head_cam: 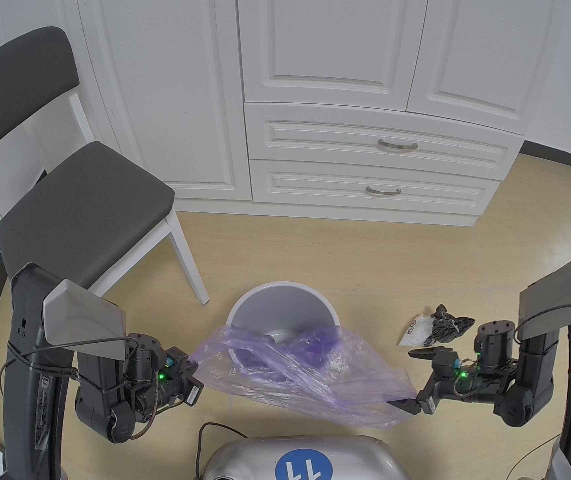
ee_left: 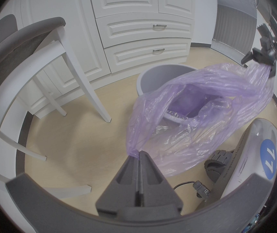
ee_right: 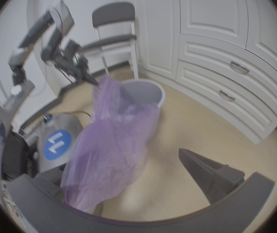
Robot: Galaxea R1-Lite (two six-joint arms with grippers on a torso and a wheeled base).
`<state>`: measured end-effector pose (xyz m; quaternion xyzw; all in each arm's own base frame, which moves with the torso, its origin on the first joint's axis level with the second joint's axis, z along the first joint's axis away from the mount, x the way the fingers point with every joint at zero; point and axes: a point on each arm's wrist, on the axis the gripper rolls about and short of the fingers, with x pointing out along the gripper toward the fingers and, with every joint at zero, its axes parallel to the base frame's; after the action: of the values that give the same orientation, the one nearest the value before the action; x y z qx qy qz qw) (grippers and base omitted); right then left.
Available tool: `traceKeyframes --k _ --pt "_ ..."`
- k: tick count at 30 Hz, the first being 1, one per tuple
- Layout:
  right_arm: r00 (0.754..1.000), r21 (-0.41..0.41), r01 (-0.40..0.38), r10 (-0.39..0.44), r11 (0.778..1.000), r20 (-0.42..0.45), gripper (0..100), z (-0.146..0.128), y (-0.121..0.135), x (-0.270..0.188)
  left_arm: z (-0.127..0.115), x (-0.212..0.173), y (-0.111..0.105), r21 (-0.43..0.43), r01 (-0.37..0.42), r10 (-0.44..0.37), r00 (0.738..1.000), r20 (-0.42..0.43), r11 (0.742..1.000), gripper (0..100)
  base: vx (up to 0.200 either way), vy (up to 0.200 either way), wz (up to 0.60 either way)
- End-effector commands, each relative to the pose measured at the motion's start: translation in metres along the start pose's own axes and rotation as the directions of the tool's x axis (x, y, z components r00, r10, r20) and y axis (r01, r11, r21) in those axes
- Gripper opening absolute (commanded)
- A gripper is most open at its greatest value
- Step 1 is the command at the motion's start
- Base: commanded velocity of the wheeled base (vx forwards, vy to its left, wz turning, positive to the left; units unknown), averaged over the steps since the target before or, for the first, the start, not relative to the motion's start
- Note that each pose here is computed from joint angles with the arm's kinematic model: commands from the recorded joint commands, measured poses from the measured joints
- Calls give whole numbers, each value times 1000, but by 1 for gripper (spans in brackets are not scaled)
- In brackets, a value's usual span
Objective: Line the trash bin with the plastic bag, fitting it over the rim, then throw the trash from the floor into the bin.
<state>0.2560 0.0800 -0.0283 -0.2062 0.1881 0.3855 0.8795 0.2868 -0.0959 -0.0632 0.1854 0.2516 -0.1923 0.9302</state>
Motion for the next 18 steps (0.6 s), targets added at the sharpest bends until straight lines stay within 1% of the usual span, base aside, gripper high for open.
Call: traceKeyframes --k 1,2,4,6,7,8,15,18 --pt "967 45 -17 5 999 255 100 38 -32 -54 -1 2 0 -1 -6 6 1000 -4 1000 0 0 0 0" --pt "966 47 -19 6 999 260 100 39 -32 -55 -1 2 0 -1 -6 6 1000 -4 1000 0 0 0 0" --pt "940 78 -67 37 995 338 100 51 -38 -70 -1 2 0 -1 -6 6 1000 -4 1000 0 0 0 0" --pt "931 102 -91 48 991 361 100 56 -38 -75 -1 2 0 -1 -6 6 1000 -3 1000 0 0 0 0" --pt "931 102 -91 48 991 361 100 56 -38 -75 -1 2 0 -1 -6 6 1000 -3 1000 0 0 0 0" --pt "925 125 -104 50 987 376 100 60 -38 -79 -1 2 0 -1 -6 6 1000 -4 1000 0 0 0 0" --pt "929 137 -115 58 984 366 100 57 -36 -78 -2 2 0 -1 -6 6 1000 -9 1000 0 0 0 0" --pt "928 140 -147 87 979 362 100 53 -36 -75 -3 2 1 -3 -8 8 1000 -11 1000 0 0 0 0"
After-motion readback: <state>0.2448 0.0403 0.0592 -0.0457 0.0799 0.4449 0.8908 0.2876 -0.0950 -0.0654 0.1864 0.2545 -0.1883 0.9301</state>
